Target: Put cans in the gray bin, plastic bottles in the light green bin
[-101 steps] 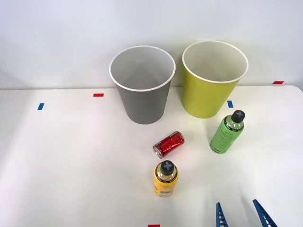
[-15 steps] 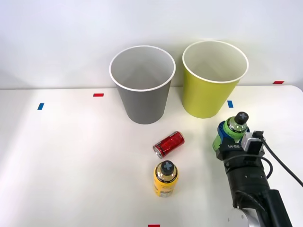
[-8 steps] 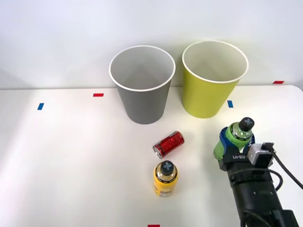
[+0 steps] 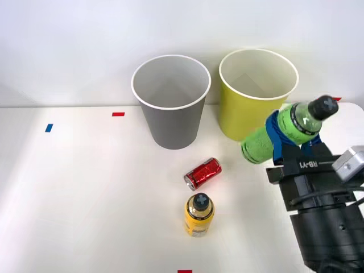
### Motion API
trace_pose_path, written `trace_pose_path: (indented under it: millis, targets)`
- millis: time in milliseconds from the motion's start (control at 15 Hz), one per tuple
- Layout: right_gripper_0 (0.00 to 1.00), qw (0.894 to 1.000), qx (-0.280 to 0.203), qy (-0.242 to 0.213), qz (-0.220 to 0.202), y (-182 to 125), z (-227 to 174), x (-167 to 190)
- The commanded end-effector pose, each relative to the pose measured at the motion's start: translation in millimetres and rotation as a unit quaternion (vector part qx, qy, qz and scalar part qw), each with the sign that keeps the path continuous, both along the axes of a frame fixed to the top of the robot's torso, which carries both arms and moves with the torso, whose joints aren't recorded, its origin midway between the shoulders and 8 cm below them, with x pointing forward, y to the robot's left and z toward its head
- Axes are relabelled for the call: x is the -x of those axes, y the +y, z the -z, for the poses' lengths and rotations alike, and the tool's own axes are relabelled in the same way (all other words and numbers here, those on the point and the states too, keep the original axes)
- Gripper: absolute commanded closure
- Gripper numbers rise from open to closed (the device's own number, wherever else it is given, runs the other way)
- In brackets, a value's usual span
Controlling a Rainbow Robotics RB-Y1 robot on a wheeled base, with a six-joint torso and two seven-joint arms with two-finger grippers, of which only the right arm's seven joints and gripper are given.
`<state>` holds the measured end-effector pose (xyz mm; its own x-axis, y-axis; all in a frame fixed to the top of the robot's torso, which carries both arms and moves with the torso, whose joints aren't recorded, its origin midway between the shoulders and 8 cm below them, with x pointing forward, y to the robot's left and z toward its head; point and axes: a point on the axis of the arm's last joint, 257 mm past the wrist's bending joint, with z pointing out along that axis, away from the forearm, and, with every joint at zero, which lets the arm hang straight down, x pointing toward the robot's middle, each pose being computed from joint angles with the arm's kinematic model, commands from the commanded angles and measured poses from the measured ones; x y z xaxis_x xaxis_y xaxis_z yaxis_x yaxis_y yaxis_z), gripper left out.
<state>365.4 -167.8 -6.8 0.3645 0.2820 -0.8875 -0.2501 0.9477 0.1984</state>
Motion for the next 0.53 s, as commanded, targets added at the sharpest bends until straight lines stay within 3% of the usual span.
trace_pose_path:
  millis: [67,200,533]
  targets:
    - [1.0,0.998,-0.041,-0.034,-0.038,6,-56,4]
    - [1.0,0.997,-0.05,-0.043,-0.044,4,-66,-2]
    - [1.0,0.998,-0.008,-0.037,-0.045,-1,-95,-39]
